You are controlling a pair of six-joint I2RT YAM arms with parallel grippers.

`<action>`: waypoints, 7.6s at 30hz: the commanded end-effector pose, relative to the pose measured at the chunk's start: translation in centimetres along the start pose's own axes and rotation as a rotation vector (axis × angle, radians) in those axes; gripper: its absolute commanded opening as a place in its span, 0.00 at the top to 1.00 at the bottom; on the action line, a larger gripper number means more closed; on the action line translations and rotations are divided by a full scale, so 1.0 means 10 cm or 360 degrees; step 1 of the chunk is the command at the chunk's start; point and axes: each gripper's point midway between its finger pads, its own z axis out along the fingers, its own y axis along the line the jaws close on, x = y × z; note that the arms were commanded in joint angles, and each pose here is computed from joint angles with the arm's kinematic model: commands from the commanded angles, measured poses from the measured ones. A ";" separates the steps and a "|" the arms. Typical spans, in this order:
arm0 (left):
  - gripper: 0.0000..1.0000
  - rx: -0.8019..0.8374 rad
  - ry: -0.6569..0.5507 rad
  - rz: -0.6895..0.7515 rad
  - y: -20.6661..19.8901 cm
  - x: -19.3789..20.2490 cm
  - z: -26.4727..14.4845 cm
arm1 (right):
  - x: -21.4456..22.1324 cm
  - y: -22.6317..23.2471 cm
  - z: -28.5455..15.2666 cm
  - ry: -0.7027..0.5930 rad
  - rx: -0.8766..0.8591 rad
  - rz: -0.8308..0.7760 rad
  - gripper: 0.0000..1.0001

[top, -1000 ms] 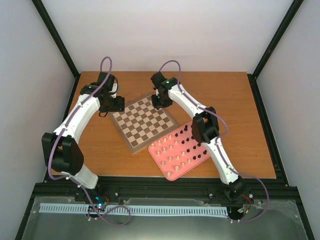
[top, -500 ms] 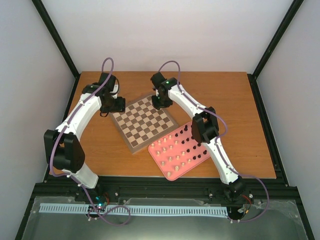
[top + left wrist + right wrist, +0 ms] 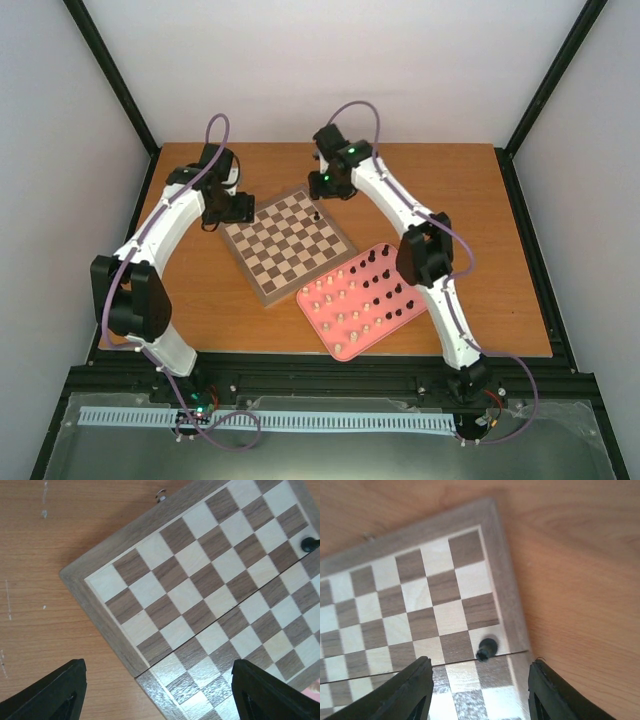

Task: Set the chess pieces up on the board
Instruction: Place the chess piece on the chessboard, then pick up the chess piece from the chessboard, then place the chess piece on the chessboard, then pick up the chess piece from the storage box.

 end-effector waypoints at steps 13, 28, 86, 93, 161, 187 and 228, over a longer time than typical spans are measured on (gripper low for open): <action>0.27 0.0302 0.0002 0.0519 -1.70 -0.33 0.29 | 0.02 -1.38 -1.07 -0.0197 0.0250 0.0337 0.39; 0.36 0.0101 0.0097 0.0461 -1.80 -0.46 1.00 | 0.25 -1.90 -1.22 -0.0137 0.0337 0.0396 0.39; 0.76 0.0158 0.0182 0.0433 -1.77 -0.48 1.44 | 0.40 -2.05 -1.07 -0.0042 0.0370 0.0421 0.39; 0.77 0.0163 0.0195 0.0432 -1.78 -0.46 1.47 | 0.39 -2.06 -1.08 -0.0047 0.0372 0.0425 0.38; 0.81 0.0102 -0.0013 0.0214 -1.29 -1.19 1.70 | 0.47 -2.15 -1.00 0.0026 0.0416 0.0428 0.38; 0.48 0.0133 -0.0039 0.0264 -1.33 -1.22 1.54 | 0.44 -2.13 -1.05 0.0000 0.0405 0.0428 0.36; 0.09 0.0081 -0.0074 0.0368 -1.04 -0.61 0.09 | 2.41 -1.77 -1.07 0.0453 0.0310 0.0527 0.42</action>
